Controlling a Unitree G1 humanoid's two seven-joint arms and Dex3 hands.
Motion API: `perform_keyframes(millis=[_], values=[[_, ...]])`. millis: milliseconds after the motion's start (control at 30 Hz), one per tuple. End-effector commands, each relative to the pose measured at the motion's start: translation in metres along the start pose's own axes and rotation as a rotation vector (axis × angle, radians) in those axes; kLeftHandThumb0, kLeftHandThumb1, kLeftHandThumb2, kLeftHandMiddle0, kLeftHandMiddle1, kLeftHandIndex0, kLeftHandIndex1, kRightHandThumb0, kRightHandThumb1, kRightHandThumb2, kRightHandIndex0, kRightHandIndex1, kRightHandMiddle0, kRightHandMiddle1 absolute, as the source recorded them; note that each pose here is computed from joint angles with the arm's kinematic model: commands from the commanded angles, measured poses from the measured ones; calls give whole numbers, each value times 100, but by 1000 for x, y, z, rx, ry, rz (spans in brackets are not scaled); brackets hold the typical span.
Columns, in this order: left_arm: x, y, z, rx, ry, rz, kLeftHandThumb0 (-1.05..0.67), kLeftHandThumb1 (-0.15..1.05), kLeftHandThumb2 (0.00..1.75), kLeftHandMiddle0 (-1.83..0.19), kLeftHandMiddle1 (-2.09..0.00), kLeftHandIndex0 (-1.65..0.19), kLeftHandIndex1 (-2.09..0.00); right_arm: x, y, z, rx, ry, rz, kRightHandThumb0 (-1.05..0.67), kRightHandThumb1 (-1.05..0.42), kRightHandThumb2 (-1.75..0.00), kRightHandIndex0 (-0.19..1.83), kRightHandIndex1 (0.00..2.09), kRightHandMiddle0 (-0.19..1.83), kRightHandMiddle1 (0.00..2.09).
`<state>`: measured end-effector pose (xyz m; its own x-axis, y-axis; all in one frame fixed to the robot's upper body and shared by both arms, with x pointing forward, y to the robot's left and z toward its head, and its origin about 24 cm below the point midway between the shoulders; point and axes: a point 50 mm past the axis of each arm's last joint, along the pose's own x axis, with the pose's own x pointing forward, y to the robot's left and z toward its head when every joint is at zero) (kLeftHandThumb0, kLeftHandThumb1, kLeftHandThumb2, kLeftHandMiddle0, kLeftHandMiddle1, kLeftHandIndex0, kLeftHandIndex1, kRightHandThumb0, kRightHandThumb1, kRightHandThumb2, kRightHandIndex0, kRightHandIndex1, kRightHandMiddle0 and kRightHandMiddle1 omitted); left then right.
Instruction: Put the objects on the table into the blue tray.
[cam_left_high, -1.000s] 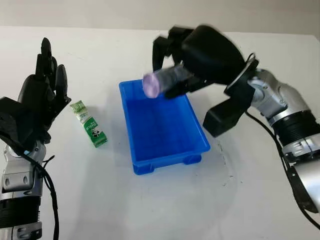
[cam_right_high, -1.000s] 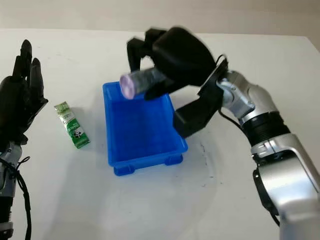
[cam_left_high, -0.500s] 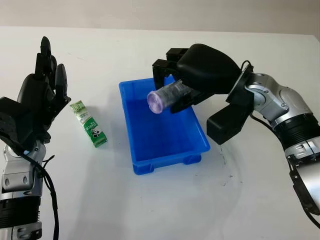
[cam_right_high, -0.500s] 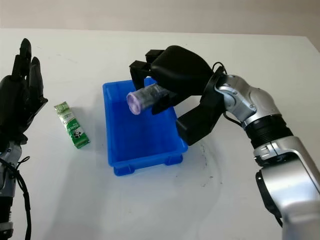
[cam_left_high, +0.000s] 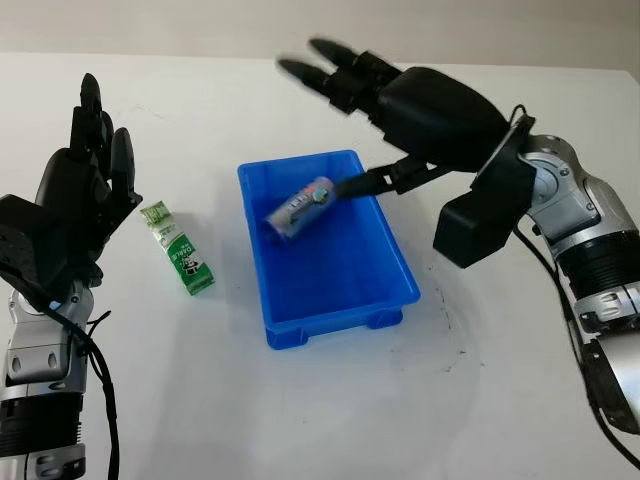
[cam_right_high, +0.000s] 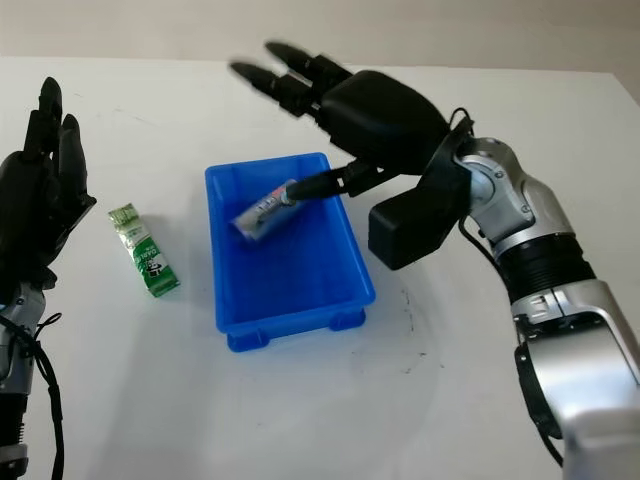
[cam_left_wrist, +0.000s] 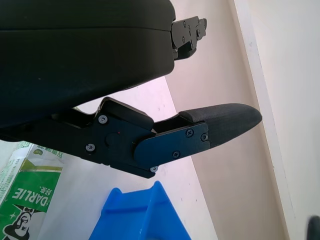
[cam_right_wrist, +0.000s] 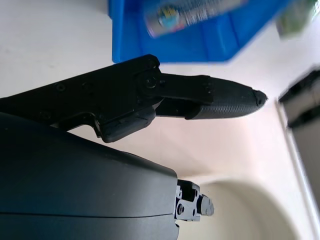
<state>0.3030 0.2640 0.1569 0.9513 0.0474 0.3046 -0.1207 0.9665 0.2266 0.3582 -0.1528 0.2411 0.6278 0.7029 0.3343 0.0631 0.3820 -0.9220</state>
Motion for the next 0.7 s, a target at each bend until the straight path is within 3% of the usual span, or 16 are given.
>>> perform_keyframes(millis=[0,133,233,367,467,667], values=[[-3,2,2,0,-13,5,-84,105,72,19,0,19,0,-6,-2,-5,84,34,-66,-87,-105,-59,-19,0,-19,0],[-2,2,2,2,-10,0,-85,105,71,19,0,19,0,-17,-6,-14,274,138,-205,-87,-105,-58,-19,0,-19,0],[-2,4,3,19,-11,-21,-85,105,70,19,0,19,0,-31,-3,-27,528,279,-291,-82,-105,-65,-19,0,-19,0],[0,10,11,54,-5,-50,-85,105,69,19,0,19,0,-57,10,-45,912,445,-346,-75,-105,-66,-19,0,-19,0],[2,15,17,102,2,-89,-85,105,69,19,0,19,0,-73,23,-51,1076,568,-383,-77,-105,-66,-19,0,-19,0],[7,30,29,187,0,-163,-82,105,51,19,0,19,0,-89,45,-50,1245,640,-373,-76,-105,-68,-19,0,-19,0]])
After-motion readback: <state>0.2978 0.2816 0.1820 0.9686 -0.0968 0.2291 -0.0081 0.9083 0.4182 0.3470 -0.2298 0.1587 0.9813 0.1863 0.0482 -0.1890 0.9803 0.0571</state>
